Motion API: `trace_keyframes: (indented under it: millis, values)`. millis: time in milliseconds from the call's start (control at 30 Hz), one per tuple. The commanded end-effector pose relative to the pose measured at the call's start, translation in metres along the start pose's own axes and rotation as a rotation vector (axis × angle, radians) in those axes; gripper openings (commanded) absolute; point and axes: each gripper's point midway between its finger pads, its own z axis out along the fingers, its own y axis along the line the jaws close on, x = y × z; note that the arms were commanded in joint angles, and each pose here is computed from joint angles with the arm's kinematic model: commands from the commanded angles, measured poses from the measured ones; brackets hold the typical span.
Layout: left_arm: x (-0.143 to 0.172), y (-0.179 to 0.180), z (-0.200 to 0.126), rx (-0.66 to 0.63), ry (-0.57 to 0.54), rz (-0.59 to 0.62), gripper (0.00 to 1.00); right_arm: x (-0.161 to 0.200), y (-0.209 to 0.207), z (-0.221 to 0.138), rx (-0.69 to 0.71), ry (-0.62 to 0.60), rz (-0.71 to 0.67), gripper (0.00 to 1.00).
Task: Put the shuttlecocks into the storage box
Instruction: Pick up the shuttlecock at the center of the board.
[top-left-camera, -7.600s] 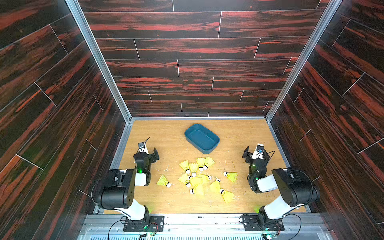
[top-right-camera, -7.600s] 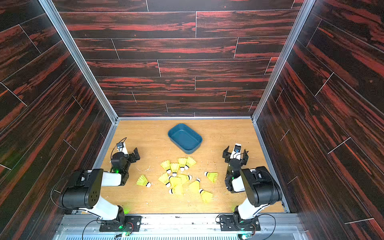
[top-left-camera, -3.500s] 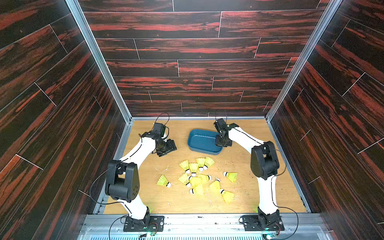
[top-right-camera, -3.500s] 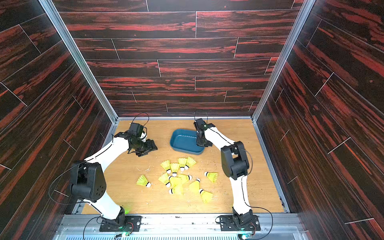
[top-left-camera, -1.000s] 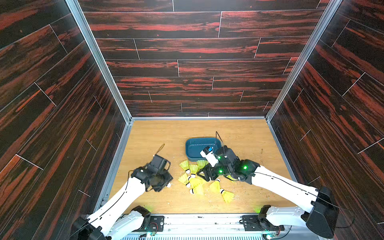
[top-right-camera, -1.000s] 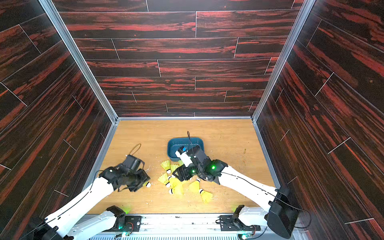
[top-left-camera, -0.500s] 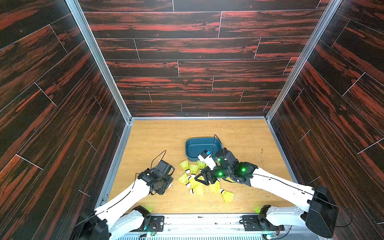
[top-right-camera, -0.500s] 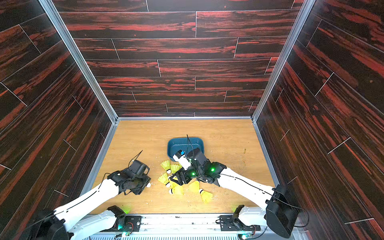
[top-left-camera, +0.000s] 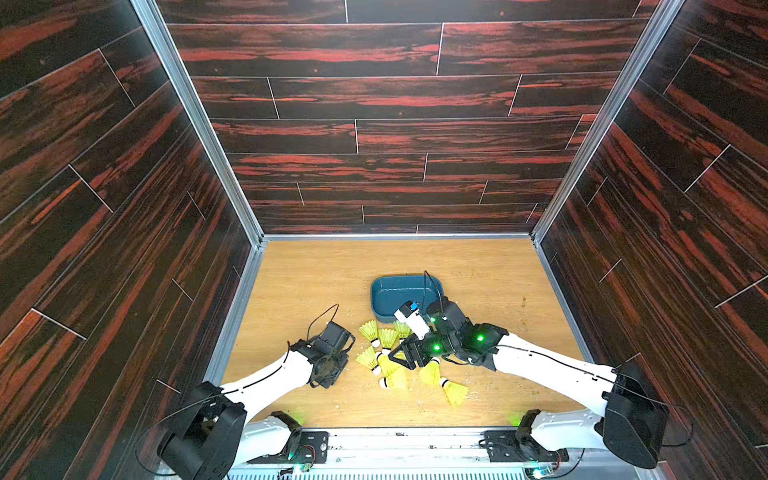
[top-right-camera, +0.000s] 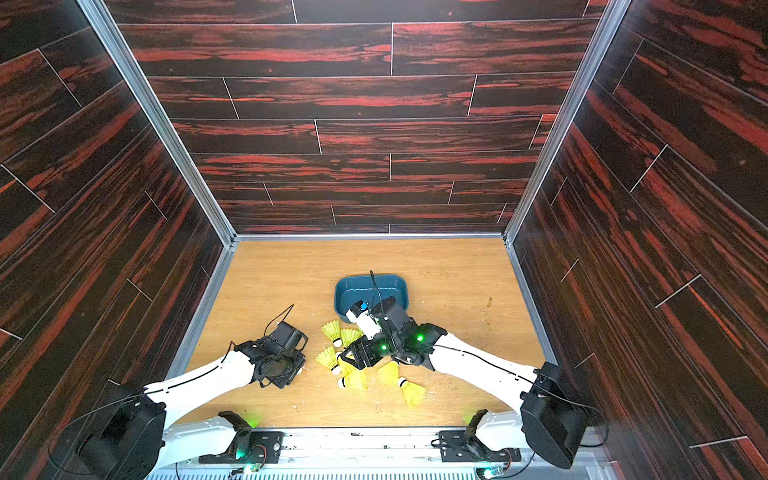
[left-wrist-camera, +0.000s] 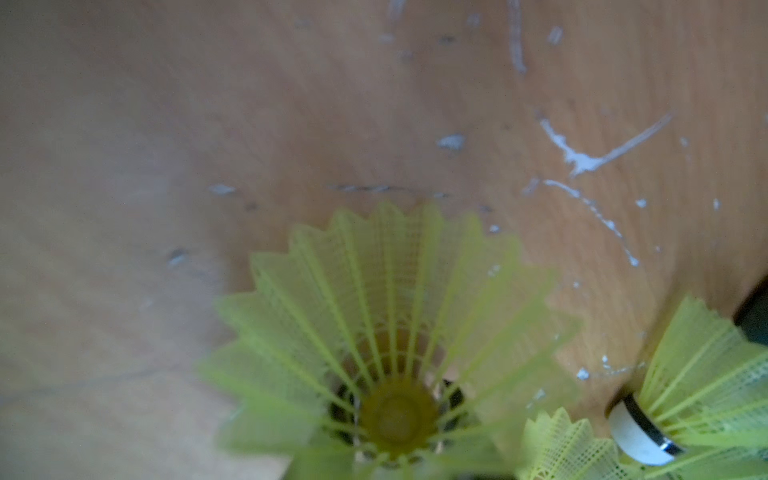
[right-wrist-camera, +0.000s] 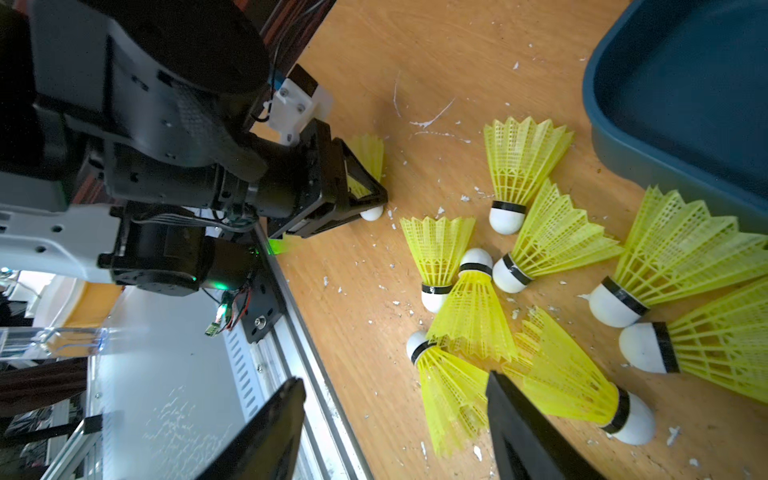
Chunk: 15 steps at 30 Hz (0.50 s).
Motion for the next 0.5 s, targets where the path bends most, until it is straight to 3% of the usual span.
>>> trace_keyframes:
  millis: [0, 67, 200, 333, 467]
  values:
    - [-0.001, 0.016, 0.007, -0.060, -0.012, 0.030, 0.26, -0.001, -0.004, 0.001, 0.017, 0.001, 0.007, 0.73]
    - [-0.003, 0.016, 0.002, -0.063, -0.022, 0.041, 0.19, -0.001, -0.007, 0.002, 0.033, 0.002, 0.012, 0.72]
    - [-0.016, 0.000, -0.025, -0.050, -0.081, 0.132, 0.17, -0.012, -0.016, -0.004, 0.081, -0.029, 0.033, 0.72]
    - [-0.030, -0.060, -0.071, 0.018, -0.133, 0.333, 0.16, -0.041, -0.040, -0.022, 0.196, -0.094, 0.091, 0.71]
    - [-0.021, -0.134, -0.095, 0.070, -0.064, 0.541, 0.16, -0.069, -0.083, -0.046, 0.352, -0.145, 0.208, 0.71]
